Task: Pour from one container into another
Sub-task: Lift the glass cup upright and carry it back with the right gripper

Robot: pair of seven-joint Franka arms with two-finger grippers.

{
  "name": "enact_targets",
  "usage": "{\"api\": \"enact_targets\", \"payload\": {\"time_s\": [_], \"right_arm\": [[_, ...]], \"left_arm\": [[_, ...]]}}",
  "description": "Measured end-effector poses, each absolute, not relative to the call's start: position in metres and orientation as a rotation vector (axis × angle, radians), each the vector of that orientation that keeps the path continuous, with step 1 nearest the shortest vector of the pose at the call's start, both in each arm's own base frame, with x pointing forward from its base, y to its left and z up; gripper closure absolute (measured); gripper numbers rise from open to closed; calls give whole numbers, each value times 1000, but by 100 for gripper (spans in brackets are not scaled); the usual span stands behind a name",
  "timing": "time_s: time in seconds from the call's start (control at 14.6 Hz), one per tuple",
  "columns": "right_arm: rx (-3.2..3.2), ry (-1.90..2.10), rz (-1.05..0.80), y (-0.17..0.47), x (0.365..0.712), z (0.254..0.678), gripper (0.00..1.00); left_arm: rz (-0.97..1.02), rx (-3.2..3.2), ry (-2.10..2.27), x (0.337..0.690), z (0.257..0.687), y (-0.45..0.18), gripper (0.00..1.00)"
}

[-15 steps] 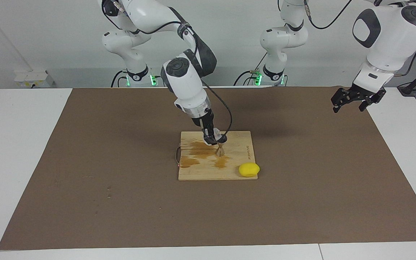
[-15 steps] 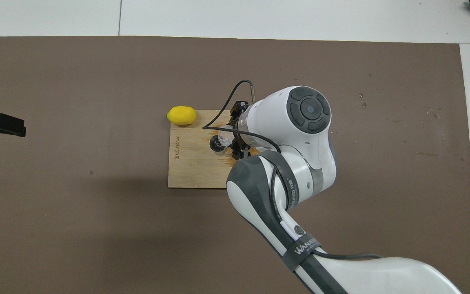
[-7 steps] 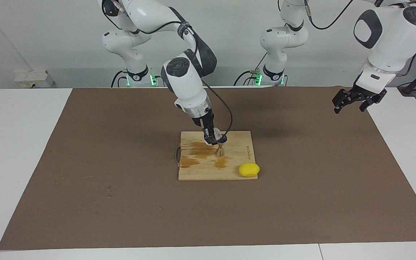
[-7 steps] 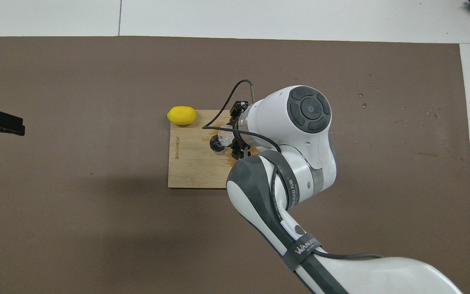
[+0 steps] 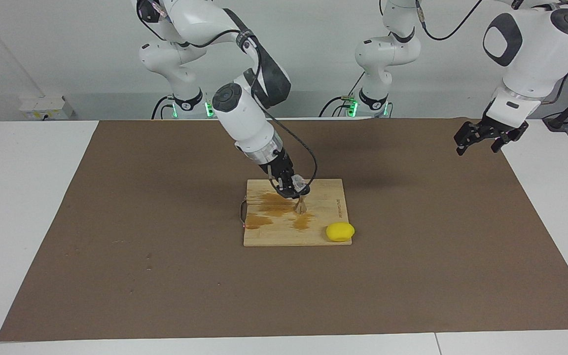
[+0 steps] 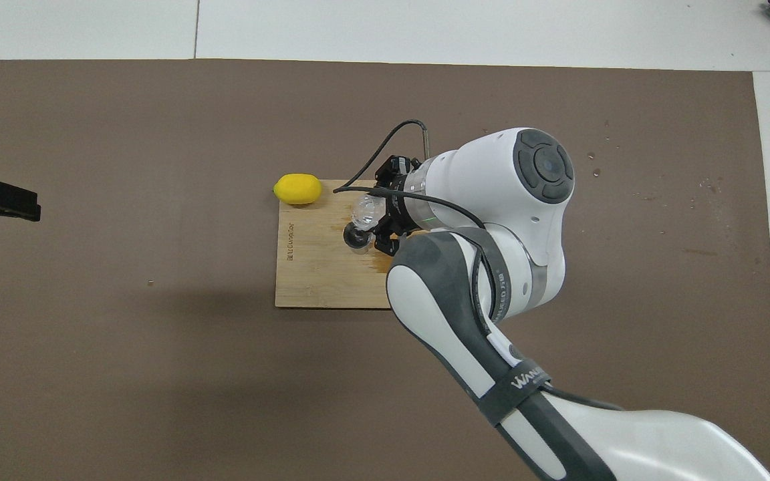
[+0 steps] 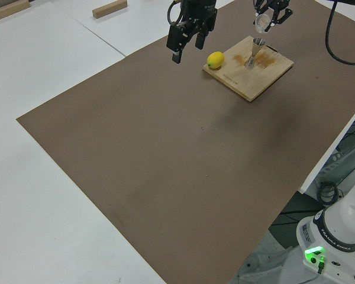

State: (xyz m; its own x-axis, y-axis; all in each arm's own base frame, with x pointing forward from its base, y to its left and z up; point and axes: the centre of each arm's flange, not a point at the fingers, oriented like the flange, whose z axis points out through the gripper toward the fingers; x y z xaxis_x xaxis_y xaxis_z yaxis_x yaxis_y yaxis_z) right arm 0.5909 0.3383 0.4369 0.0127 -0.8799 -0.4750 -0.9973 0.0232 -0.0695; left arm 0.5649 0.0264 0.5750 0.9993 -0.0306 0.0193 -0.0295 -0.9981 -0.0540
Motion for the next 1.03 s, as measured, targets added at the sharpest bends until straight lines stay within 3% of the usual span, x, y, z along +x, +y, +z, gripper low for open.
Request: {"api": "enact_targets", "payload": {"time_s": [0.55,1.03], "right_arm": [[-1683,1819,602,266,627,446,49],[-1550,1689,761,142,643,434,49]], "left_arm": [[121,-3089,28,544,593,29,0],[105,-3089,2,529,640,35,0]]}}
